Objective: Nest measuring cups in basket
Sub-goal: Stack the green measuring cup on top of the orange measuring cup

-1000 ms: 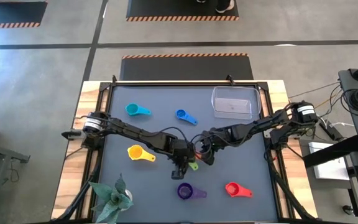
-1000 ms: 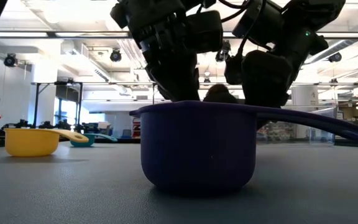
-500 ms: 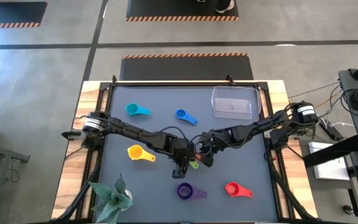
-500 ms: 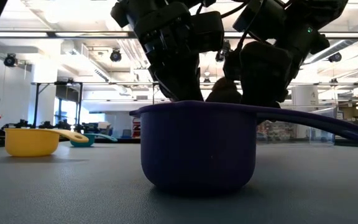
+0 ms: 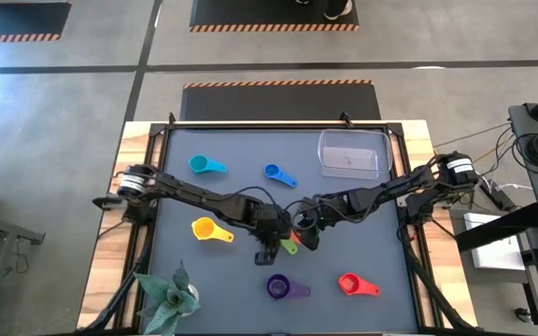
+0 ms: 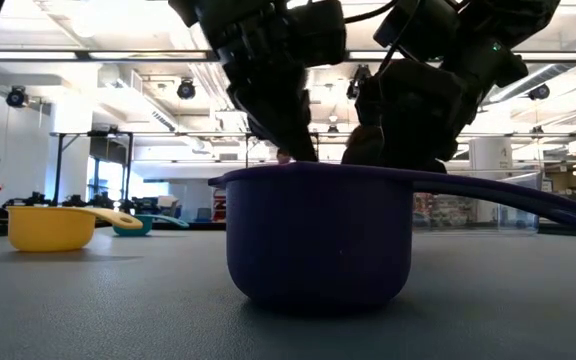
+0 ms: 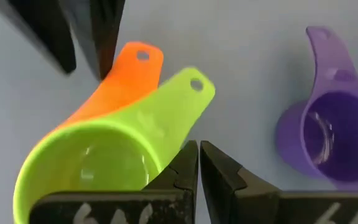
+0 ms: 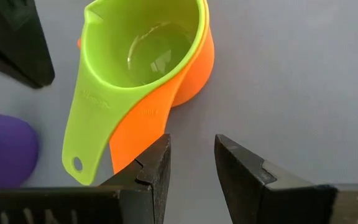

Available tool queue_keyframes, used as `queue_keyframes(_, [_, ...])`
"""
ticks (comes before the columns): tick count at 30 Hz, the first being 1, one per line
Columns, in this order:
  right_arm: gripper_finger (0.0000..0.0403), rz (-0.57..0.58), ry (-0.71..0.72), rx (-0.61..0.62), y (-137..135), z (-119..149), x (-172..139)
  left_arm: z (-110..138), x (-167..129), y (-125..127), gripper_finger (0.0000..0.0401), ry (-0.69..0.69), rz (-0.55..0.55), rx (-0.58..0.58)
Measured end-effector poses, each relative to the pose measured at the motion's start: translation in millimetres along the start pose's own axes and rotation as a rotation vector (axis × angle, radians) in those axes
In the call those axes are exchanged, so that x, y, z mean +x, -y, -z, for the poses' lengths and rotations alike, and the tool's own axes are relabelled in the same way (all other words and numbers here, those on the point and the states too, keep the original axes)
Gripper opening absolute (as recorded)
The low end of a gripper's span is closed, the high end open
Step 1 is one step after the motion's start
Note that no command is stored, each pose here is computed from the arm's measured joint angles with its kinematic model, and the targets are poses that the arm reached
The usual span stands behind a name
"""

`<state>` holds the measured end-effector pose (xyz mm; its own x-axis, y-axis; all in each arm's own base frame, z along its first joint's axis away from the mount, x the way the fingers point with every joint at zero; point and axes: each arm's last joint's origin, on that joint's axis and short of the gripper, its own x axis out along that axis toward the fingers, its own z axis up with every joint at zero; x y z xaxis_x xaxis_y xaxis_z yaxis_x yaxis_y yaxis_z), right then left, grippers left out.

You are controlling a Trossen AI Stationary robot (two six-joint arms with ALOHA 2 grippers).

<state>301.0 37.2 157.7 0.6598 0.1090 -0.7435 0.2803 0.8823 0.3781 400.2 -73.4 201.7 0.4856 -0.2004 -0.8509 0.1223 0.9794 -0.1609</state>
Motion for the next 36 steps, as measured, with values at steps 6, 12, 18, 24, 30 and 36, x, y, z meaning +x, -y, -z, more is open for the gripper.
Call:
queue_keyframes(6, [0.0114, -0.003, -0.004, -0.001, 0.0, 0.2, 0.0, 3.1, -0.2, 4.2, 0.0, -0.024, 0.003, 0.007])
queue_keyframes(12, [0.0114, -0.003, -0.004, -0.003, 0.0, 0.3, 0.0, 6.8, 7.2, 3.7, 0.0, -0.017, 0.006, 0.006])
queue_keyframes(18, [0.0114, -0.004, -0.004, -0.003, 0.0, 0.2, 0.0, 11.7, 12.8, 2.2, 0.0, -0.013, 0.006, 0.003])
queue_keyframes(24, [0.0114, -0.005, -0.002, -0.011, -0.1, 0.1, 0.0, 12.7, 18.2, 0.8, 0.0, 0.002, -0.023, -0.002])
queue_keyframes(30, [0.0114, -0.006, 0.0, -0.016, -0.2, -0.1, 0.0, 10.3, 21.9, -1.4, 0.0, 0.036, -0.094, -0.029])
queue_keyframes(36, [0.0114, -0.007, 0.001, -0.007, -0.3, -0.2, 0.0, 8.6, 22.2, -2.1, 0.0, 0.057, -0.118, -0.032])
